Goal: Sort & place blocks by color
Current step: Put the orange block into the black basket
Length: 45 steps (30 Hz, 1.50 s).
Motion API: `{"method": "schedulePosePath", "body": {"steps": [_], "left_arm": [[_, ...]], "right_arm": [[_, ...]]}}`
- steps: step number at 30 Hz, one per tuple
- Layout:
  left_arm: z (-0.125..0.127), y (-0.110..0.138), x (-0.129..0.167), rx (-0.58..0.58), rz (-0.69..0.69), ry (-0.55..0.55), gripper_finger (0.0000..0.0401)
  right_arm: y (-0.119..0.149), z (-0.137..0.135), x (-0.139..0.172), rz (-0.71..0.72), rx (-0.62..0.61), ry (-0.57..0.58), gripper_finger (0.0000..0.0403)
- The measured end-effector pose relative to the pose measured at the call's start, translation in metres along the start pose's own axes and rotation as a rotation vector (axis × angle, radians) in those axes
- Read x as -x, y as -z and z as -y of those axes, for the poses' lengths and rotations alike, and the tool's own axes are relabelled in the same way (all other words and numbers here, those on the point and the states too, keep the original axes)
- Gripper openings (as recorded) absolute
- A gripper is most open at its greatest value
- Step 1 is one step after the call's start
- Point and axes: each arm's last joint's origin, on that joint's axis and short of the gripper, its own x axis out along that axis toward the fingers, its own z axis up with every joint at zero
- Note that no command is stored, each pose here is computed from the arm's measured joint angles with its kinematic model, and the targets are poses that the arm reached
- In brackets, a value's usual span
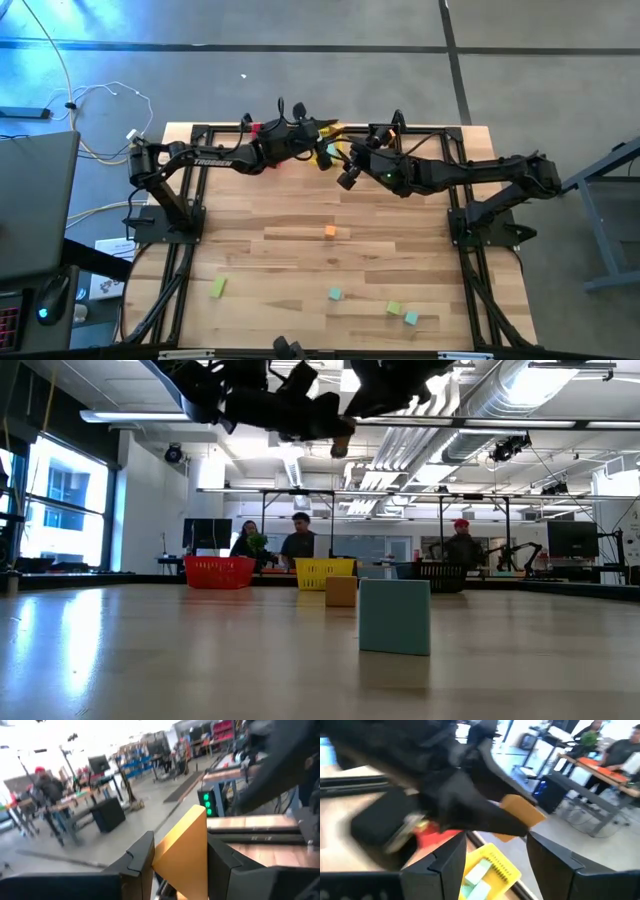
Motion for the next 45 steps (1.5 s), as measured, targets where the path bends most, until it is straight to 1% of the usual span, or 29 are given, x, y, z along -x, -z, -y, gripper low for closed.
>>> {"method": "schedulePosePath", "body": {"steps": [4, 9, 12, 17, 20, 26, 31, 36, 45], "left_arm": [[0.005, -0.008, 0.001, -0.032, 0.069, -0.002, 0.0100], [0.003, -0.016, 0.002, -0.035, 0.137, -0.048, 0.0102], [0.002, -0.020, 0.003, -0.027, 0.176, -0.064, 0.0101], [0.001, -0.023, 0.004, -0.023, 0.203, -0.072, 0.0103], [0.001, -0.024, 0.004, -0.020, 0.214, -0.073, 0.0102], [0.007, -0.028, 0.006, -0.014, 0.243, -0.064, 0.0104], [0.011, -0.030, 0.007, -0.034, 0.247, -0.059, 0.0104], [0.012, -0.030, 0.007, -0.059, 0.223, -0.105, 0.0106], [0.015, -0.031, 0.008, -0.054, 0.228, -0.097, 0.0105]], "right_arm": [[-0.007, 0.005, 0.003, 0.048, -0.025, 0.066, 0.0195], [-0.021, 0.017, 0.015, 0.121, -0.089, 0.072, 0.0195], [-0.026, 0.022, 0.021, 0.154, -0.119, 0.059, 0.0195], [-0.035, 0.026, 0.025, 0.231, -0.162, -0.018, 0.0195], [-0.038, 0.027, 0.025, 0.260, -0.166, -0.014, 0.0195], [-0.038, 0.034, 0.020, 0.267, -0.173, 0.002, 0.0195], [-0.036, 0.034, 0.011, 0.279, -0.176, -0.071, 0.0195], [-0.036, 0.035, 0.010, 0.283, -0.177, -0.073, 0.0195], [-0.036, 0.035, 0.008, 0.288, -0.195, -0.071, 0.0195]]}}
